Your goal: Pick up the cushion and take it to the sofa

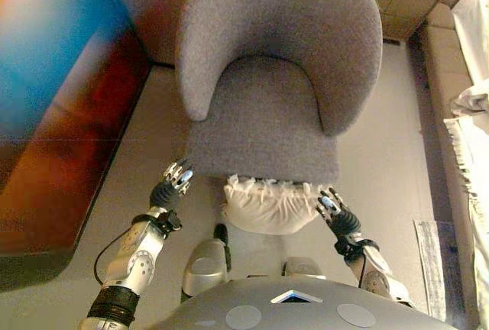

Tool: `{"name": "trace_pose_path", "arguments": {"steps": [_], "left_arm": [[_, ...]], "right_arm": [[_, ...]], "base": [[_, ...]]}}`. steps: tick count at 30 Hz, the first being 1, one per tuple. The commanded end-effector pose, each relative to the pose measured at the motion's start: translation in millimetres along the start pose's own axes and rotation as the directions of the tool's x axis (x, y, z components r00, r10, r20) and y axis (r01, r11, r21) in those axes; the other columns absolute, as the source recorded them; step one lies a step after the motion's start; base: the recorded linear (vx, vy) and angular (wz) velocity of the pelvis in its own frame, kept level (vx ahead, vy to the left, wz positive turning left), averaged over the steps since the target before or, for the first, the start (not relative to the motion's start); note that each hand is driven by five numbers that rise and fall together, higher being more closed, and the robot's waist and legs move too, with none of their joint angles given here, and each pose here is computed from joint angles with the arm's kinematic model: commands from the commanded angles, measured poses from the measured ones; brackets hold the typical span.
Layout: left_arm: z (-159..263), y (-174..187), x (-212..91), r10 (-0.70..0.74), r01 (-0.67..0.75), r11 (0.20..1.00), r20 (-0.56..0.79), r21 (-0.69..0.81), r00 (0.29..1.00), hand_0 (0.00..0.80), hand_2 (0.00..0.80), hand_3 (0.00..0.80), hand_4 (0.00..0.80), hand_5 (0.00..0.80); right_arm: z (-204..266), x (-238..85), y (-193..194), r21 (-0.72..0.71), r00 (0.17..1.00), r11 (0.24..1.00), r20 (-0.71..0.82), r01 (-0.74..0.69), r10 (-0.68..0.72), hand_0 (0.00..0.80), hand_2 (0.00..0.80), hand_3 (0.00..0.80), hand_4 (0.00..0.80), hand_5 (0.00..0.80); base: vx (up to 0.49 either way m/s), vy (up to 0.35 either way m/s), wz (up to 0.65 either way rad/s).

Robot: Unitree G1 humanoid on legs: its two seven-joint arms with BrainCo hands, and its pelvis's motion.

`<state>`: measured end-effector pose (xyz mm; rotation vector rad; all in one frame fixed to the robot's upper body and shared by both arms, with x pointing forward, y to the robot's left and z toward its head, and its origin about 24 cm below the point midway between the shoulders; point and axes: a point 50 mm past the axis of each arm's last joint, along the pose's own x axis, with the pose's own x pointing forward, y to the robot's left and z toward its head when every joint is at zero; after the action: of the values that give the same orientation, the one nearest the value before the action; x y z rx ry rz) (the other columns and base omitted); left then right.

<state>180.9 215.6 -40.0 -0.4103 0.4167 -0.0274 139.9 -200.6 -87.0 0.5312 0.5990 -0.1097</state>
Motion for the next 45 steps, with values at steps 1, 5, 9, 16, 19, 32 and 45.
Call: {"name": "trace_pose_path", "arguments": {"steps": [1,5,9,16,19,32,45], "left_arm": [[2.1,1.1,-12.0,-0.012,0.011,0.999,0.027,0.033,1.000,0.000,0.000,0.000,0.000,0.000],[0.7,2.3,-13.5,-0.014,0.013,0.998,0.016,0.055,1.000,0.000,0.000,0.000,0.000,0.000],[10.1,2.5,-12.1,-0.014,0.012,0.998,0.039,0.067,0.999,0.000,0.000,0.000,0.000,0.000],[20.5,0.3,-5.5,-0.028,0.024,0.994,0.035,0.105,0.999,0.000,0.000,0.000,0.000,0.000],[20.0,5.2,-6.4,-0.009,0.005,0.993,0.031,0.120,0.999,0.000,0.000,0.000,0.000,0.000],[16.4,8.6,8.5,0.059,-0.061,0.994,0.023,0.095,0.998,0.000,0.000,0.000,0.000,0.000],[18.5,-14.2,26.0,-0.057,0.053,0.986,0.022,0.159,0.998,0.000,0.000,0.000,0.000,0.000]], "right_arm": [[7.1,-6.9,-2.9,0.051,0.997,0.999,0.070,0.020,-0.024,0.000,0.000,0.000,0.000,0.000],[4.5,-8.6,-3.3,0.055,0.996,0.998,0.084,0.028,-0.032,0.000,0.000,0.000,0.000,0.000],[11.1,-8.3,-3.8,0.028,0.994,0.999,0.106,0.014,-0.017,0.000,0.000,0.000,0.000,0.000],[30.4,7.7,6.5,0.052,0.989,0.999,0.150,-0.002,-0.006,0.000,0.000,0.000,0.000,0.000],[28.7,10.9,9.9,0.063,0.991,0.998,0.131,-0.013,0.005,0.000,0.000,0.000,0.000,0.000],[50.5,28.5,17.4,-0.248,0.990,0.968,0.143,0.043,-0.008,0.000,0.000,0.000,0.000,0.000],[67.7,32.8,43.1,-0.299,0.969,0.954,0.239,0.013,0.061,0.000,0.000,0.000,0.000,0.000]], "base": [[0.211,0.128,0.00],[0.167,0.047,-0.10],[0.058,-0.177,-0.40],[0.040,-0.283,-0.17],[0.040,-0.247,0.36],[0.009,-0.169,0.04],[0.009,0.017,0.15]]}}
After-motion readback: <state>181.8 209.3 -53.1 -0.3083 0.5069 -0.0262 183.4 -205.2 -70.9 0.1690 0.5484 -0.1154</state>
